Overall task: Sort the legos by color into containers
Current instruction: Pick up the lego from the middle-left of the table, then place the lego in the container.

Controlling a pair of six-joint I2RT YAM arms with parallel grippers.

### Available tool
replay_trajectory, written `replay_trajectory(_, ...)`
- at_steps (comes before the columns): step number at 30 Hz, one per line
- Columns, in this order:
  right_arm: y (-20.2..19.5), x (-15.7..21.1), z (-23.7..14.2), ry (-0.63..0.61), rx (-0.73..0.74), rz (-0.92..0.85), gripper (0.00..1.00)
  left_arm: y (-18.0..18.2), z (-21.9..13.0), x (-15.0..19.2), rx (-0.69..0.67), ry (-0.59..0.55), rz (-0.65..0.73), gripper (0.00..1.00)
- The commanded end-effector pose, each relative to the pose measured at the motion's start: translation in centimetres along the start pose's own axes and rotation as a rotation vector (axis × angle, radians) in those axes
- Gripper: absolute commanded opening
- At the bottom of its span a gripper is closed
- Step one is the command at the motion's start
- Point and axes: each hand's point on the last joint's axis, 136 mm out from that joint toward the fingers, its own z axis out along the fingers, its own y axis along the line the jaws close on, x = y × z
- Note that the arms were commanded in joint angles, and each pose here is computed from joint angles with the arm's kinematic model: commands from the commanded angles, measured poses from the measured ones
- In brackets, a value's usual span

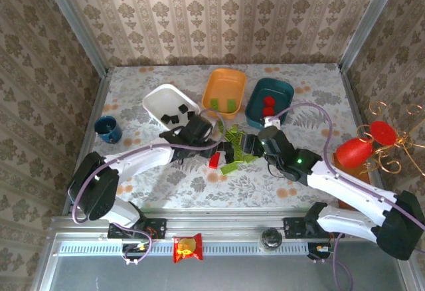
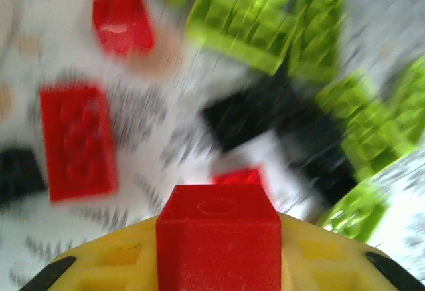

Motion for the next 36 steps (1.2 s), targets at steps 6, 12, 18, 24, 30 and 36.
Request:
replay_trajectory(6, -5.2, -1.7, -3.9, -0.210, 0.111, 0.183, 0.76, -7.3, 3.2, -11.8, 0.241, -0.204, 0.073, 0.32)
replay_trajectory(12, -6.0, -1.3, -5.0, -0.224, 0.094, 0.201, 0.76, -10.3, 7.5, -16.1, 0.345, -0.216, 0.083, 0.32)
replay_trajectory(18, -5.3, -0.9, -4.9, -0.185, 0.070, 0.165, 0.76, -12.0, 11.5, -18.1, 0.399, -0.193, 0.066, 0.36)
replay_trajectory(24, -4.6, -1.0, -4.6, -0.166, 0.052, 0.132, 0.77, -12.0, 12.4, -19.9, 0.429, -0.197, 0.007, 0.69)
replay_trajectory(30, -3.4, -0.6, -3.8, -0.130, 0.020, 0.105, 0.77, -11.1, 5.4, -23.2, 0.455, -0.354, -0.009, 0.82)
replay_trajectory(36, -1.4, -0.3, -2.4, -0.073, -0.030, 0.058, 0.78, -8.5, -2.7, -23.2, 0.449, -0.511, -0.058, 0.94)
